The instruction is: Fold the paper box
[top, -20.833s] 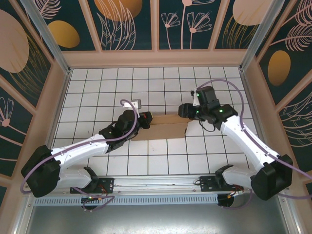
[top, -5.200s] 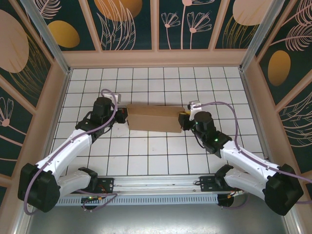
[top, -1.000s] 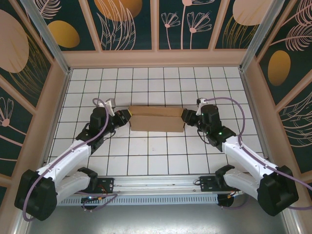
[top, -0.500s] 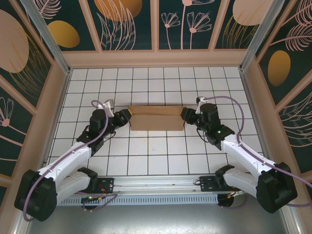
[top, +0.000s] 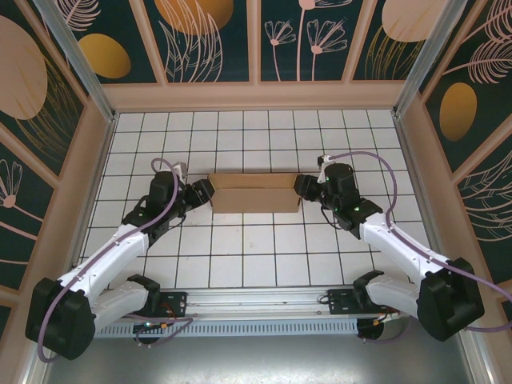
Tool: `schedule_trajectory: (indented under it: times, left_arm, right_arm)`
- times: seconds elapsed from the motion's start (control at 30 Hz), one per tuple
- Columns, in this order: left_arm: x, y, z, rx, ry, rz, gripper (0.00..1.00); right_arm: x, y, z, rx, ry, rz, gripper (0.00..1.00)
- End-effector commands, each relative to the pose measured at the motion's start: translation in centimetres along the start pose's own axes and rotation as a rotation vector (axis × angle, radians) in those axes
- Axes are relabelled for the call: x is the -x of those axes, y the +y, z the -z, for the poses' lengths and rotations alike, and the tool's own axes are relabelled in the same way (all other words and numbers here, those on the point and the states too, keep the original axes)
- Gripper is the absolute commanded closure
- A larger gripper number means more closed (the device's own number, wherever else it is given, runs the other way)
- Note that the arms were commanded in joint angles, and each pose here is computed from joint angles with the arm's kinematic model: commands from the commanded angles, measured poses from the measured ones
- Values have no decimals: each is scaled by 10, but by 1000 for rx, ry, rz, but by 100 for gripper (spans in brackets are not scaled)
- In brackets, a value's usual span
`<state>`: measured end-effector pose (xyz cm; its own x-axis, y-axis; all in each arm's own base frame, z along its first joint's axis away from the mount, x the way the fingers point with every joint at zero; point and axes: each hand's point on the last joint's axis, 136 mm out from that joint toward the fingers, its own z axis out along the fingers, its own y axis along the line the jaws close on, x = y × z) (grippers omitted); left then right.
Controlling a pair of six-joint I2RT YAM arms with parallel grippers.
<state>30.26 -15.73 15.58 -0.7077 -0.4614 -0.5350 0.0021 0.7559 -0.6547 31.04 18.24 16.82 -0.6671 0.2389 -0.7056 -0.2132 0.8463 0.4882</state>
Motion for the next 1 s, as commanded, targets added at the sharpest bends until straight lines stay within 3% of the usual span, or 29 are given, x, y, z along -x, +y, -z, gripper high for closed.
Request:
schedule_trajectory:
  times: [0.0, 0.17, 0.4, 0.63, 0.77, 0.97]
  left_arm:
    - [-36, 51, -12, 141, 98, 46, 55]
    - [-55, 63, -20, 133, 136, 91, 70]
    - [-38, 32, -17, 36, 122, 5, 89]
    - [-32, 0, -19, -20, 136, -111, 92]
    - [-37, -2, -12, 12, 115, -165, 94]
    - [-63, -5, 4, 0, 118, -167, 100]
  right_arm:
    - [-57, -42, -6, -154, 196, 12, 63]
    - [-72, -51, -12, -159, 237, 6, 71]
    - [-39, -11, -2, 29, 95, 46, 78]
    - [-24, 16, -4, 110, 51, 99, 78]
    - [-22, 19, 3, 112, 5, 135, 79]
    - [-50, 31, 24, 137, -53, 234, 79]
